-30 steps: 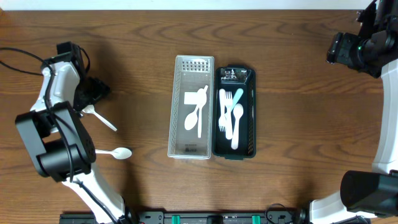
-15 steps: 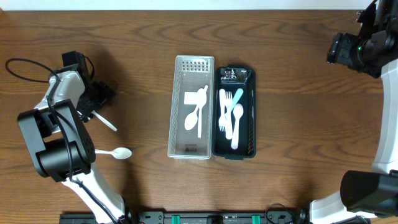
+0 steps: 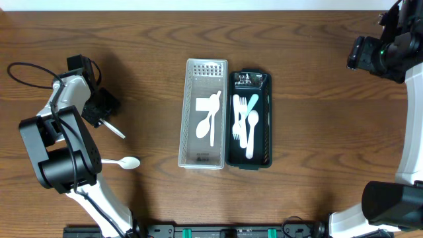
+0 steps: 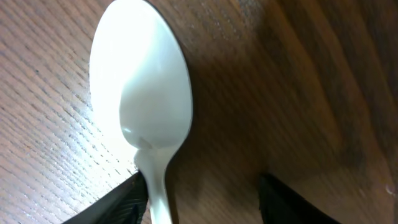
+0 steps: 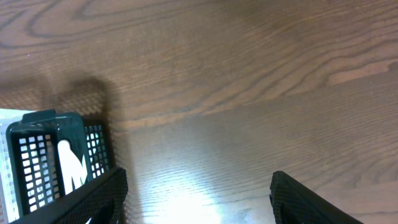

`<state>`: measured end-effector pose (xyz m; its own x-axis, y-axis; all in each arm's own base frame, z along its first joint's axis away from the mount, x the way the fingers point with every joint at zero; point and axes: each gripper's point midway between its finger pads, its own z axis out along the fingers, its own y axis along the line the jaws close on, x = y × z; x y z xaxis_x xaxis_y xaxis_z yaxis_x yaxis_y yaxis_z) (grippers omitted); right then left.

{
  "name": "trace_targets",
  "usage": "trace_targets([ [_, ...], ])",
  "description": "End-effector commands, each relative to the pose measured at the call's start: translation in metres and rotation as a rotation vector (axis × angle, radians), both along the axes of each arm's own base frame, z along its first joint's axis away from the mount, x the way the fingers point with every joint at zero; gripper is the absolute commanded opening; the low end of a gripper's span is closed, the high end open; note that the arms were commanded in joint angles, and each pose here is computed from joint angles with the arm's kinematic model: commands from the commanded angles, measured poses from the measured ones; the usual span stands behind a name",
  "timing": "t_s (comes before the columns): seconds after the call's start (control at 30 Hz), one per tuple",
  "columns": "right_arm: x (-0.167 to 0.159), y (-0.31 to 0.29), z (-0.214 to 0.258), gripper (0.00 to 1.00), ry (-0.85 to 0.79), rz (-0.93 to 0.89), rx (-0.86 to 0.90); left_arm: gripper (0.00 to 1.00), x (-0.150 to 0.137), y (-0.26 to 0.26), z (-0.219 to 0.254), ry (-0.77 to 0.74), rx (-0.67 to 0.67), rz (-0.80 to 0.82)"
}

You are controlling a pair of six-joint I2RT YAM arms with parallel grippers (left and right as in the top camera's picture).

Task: Pack container
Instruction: 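Return the left gripper to a white spoon and grasp it, then lift the held spoon toward the clear basket with the left gripper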

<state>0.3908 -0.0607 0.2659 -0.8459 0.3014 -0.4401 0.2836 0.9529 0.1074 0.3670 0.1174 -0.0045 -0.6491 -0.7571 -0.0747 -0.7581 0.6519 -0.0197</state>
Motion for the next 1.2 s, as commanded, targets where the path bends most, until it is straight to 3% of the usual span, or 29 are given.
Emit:
trace_targets([
  [0.0, -0.001, -0.001, -0.005, 0.76, 0.02, -0.005, -0.009, 0.55, -0.019, -0.003, -0.015, 0.075, -0.005, -0.009],
  [0.8, -0.003, -0.001, -0.006, 0.76, 0.028, -0.005, -0.008, 0.06, -0.019, -0.003, -0.015, 0.072, -0.005, -0.009],
  [1.0, -0.003, -0.001, -0.006, 0.76, 0.027, -0.005, -0.008, 0.06, -0.008, -0.005, 0.002, 0.023, 0.012, -0.045],
  [1.17, -0.003, -0.001, -0.006, 0.76, 0.027, -0.004, -0.007, 0.06, 0.02, -0.029, 0.067, -0.123, 0.066, -0.211],
])
